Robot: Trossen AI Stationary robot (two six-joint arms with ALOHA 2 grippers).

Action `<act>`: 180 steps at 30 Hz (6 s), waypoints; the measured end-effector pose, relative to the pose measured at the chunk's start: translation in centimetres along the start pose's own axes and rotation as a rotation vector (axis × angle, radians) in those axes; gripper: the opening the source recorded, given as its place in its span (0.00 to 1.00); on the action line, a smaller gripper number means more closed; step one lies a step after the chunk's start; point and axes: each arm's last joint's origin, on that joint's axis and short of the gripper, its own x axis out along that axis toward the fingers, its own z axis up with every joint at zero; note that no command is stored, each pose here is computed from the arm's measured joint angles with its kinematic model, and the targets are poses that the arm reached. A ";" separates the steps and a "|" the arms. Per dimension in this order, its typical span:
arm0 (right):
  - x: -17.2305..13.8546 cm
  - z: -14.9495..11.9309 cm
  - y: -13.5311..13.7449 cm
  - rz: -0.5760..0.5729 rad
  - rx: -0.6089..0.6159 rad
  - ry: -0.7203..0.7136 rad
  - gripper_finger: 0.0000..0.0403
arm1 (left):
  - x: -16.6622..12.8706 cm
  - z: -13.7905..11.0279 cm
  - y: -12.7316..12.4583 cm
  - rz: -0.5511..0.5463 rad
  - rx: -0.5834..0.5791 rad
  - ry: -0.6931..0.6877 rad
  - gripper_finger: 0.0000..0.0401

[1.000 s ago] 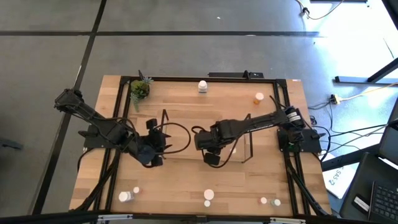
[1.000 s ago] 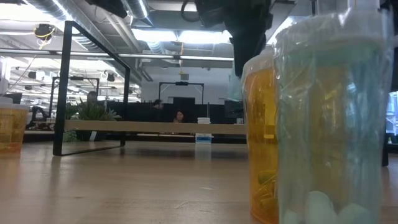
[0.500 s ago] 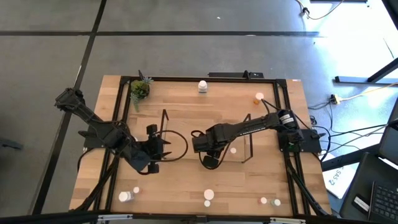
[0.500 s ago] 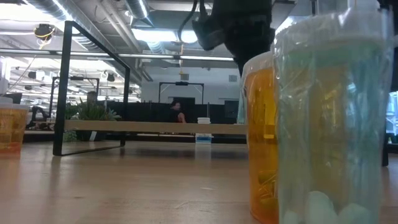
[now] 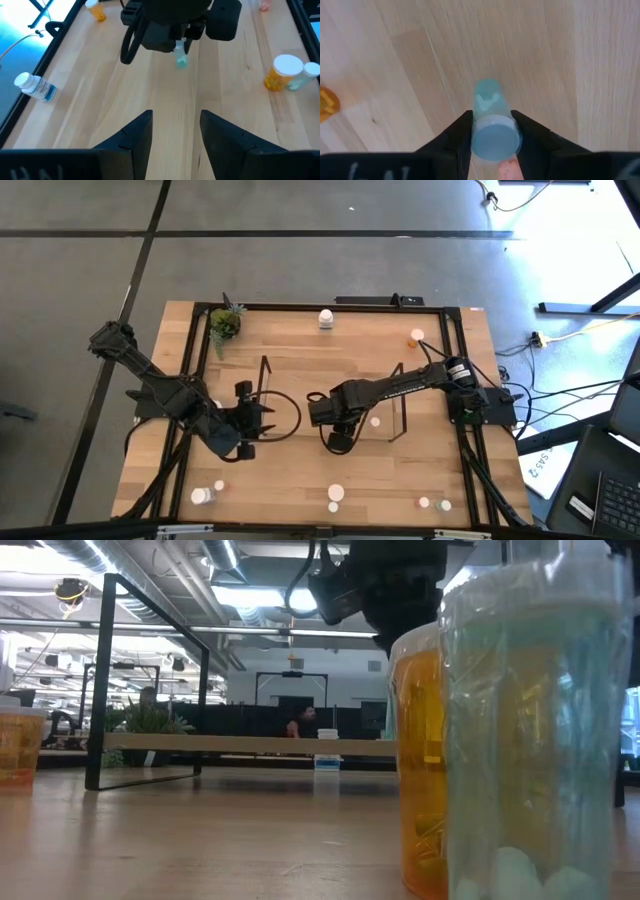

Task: Pick and place medicine bottles onto shelf by color
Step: Put the top light blue pill bottle on the shelf, then put the middle orange pill bottle on the shelf

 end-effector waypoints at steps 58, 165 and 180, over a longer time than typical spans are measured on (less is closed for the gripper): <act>-0.5 0.6 -0.9 0.027 -0.050 -0.022 0.45 | 0.0 0.0 0.0 0.002 0.003 0.002 0.39; -13.2 -7.1 4.4 -0.018 -0.305 -0.642 0.45 | -4.4 -10.4 -10.8 -0.270 -0.182 0.590 0.39; -13.3 -7.0 4.5 -0.006 -0.301 -0.659 0.45 | -3.7 -12.3 -12.3 -0.233 -0.122 0.655 0.39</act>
